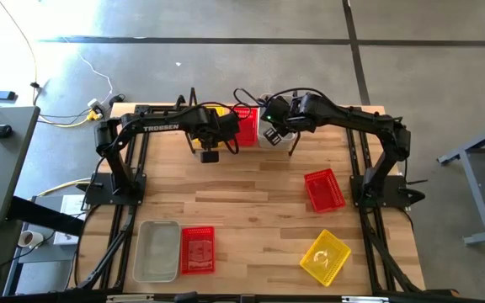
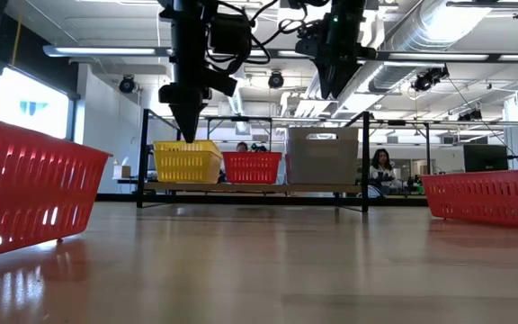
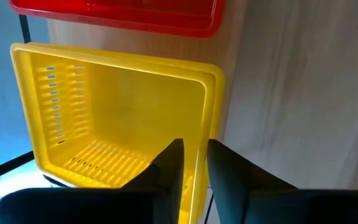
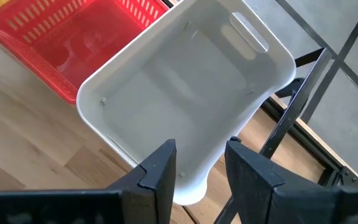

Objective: Stack baskets on shelf by color
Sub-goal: Stack the top yellow basket on top of the yellow basket on the shelf, then stack the bottom red basket on top of the red basket on the shelf

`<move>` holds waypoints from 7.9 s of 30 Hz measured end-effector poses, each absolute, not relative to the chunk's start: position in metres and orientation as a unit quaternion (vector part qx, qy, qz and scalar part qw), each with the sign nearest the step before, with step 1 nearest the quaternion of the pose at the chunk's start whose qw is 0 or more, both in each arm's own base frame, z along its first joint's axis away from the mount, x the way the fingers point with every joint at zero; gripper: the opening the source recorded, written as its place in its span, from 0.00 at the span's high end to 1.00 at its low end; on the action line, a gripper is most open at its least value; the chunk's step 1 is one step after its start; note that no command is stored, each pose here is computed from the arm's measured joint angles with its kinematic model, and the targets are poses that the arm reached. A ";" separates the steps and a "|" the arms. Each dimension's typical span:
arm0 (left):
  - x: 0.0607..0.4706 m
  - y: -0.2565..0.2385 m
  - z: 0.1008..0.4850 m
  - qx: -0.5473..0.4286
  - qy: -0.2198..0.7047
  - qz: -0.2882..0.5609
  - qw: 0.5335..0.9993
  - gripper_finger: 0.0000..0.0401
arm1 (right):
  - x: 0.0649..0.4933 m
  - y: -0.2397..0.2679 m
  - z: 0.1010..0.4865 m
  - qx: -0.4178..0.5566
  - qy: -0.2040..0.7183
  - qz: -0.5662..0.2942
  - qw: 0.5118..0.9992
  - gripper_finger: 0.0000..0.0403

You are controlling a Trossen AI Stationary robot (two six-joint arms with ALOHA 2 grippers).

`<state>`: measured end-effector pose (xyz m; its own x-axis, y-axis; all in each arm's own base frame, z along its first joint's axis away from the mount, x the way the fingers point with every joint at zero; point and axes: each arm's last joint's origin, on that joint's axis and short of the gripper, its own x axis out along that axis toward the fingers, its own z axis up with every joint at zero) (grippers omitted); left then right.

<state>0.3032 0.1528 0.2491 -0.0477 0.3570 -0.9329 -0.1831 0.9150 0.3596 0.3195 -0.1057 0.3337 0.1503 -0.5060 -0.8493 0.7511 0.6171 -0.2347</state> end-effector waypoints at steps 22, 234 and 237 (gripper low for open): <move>0.300 0.138 0.328 0.011 0.624 0.183 0.759 0.74 | 0.308 -0.029 0.328 0.123 0.594 -0.379 0.699 0.69; 0.395 -0.075 0.262 -0.428 0.422 0.434 0.671 0.99 | 0.230 0.117 0.335 -0.049 0.395 0.126 0.909 0.69; 0.398 -0.068 0.268 -0.427 0.414 0.433 0.677 0.99 | 0.235 0.123 0.328 -0.071 0.402 0.144 0.901 0.69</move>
<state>0.3977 -0.0676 0.2676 0.2830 0.2329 -0.9304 -0.9401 0.2596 -0.2210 0.2353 0.1227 0.3285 0.6353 0.2020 -0.7453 -0.3168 0.9484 -0.0130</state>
